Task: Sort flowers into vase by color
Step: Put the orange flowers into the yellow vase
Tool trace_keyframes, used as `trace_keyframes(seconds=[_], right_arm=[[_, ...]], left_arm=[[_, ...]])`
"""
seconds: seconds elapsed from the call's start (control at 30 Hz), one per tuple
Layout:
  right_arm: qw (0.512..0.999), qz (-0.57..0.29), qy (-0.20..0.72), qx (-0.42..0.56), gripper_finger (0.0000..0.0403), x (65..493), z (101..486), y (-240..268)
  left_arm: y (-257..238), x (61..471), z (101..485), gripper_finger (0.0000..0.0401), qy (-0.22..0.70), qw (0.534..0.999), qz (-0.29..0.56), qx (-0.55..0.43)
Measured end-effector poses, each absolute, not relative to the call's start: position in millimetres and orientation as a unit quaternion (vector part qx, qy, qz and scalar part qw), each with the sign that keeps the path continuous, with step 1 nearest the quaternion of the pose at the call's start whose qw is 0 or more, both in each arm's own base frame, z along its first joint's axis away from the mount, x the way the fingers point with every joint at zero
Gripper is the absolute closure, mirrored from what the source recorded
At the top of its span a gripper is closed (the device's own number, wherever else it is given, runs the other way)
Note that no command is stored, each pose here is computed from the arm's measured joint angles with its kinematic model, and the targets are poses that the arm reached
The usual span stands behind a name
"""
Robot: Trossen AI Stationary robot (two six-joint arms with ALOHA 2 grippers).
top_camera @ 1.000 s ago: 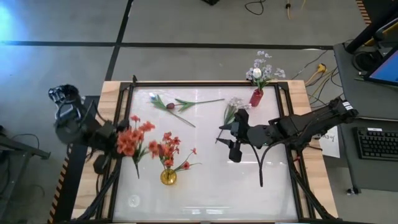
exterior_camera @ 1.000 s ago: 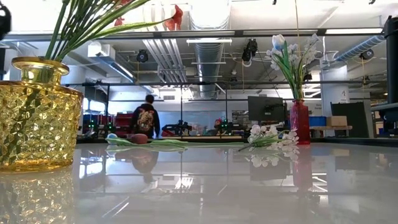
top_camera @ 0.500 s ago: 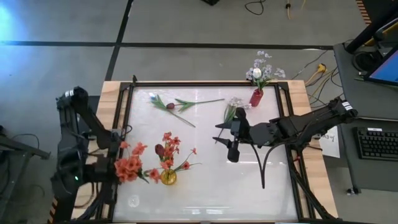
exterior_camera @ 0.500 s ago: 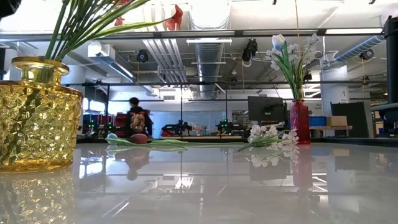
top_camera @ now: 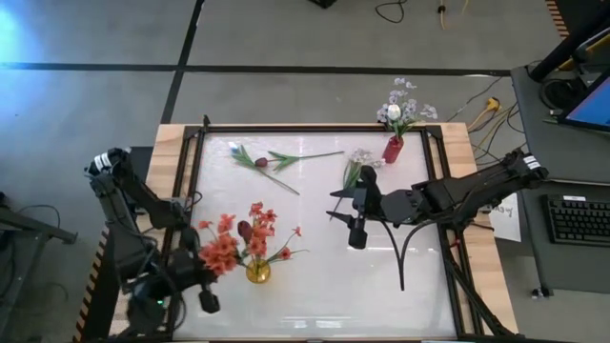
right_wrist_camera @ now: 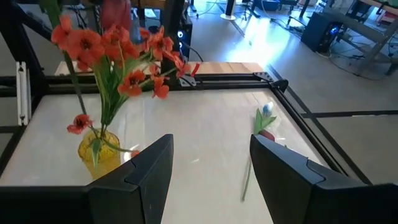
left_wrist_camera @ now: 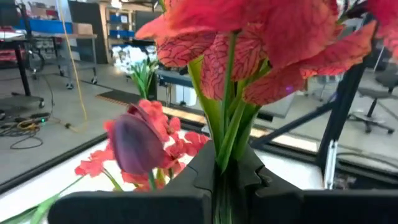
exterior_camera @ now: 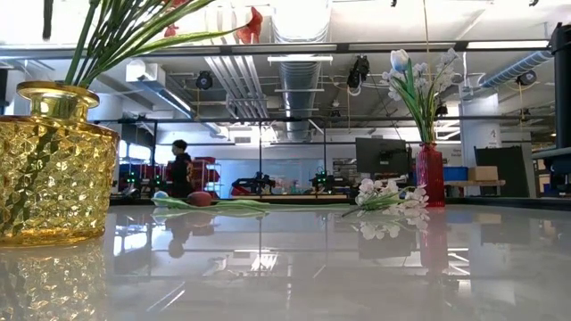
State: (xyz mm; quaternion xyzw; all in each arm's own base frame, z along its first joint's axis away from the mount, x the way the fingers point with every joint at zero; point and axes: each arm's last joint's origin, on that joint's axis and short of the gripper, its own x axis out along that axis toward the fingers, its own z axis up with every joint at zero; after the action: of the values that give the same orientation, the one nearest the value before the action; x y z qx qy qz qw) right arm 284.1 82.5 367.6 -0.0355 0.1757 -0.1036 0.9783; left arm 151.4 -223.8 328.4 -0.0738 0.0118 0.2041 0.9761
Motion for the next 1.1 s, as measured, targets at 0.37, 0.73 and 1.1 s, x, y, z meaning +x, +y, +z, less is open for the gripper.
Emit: trace_keyframes(seconds=[0.37,0.73,1.1], right_arm=[[0.974,-0.106,0.196,-0.038,0.0197,284,350,83],[0.976,-0.106,0.19,-0.031,0.0197,285,350,83],[0.976,-0.106,0.188,-0.029,0.0197,285,351,83]], left_arm=[[-219,166,322,0.0401,0.032,0.975,0.208,-0.067],[-223,169,282,0.0401,0.036,0.973,0.224,-0.045],[-224,169,274,0.0372,0.043,0.973,0.22,-0.049]])
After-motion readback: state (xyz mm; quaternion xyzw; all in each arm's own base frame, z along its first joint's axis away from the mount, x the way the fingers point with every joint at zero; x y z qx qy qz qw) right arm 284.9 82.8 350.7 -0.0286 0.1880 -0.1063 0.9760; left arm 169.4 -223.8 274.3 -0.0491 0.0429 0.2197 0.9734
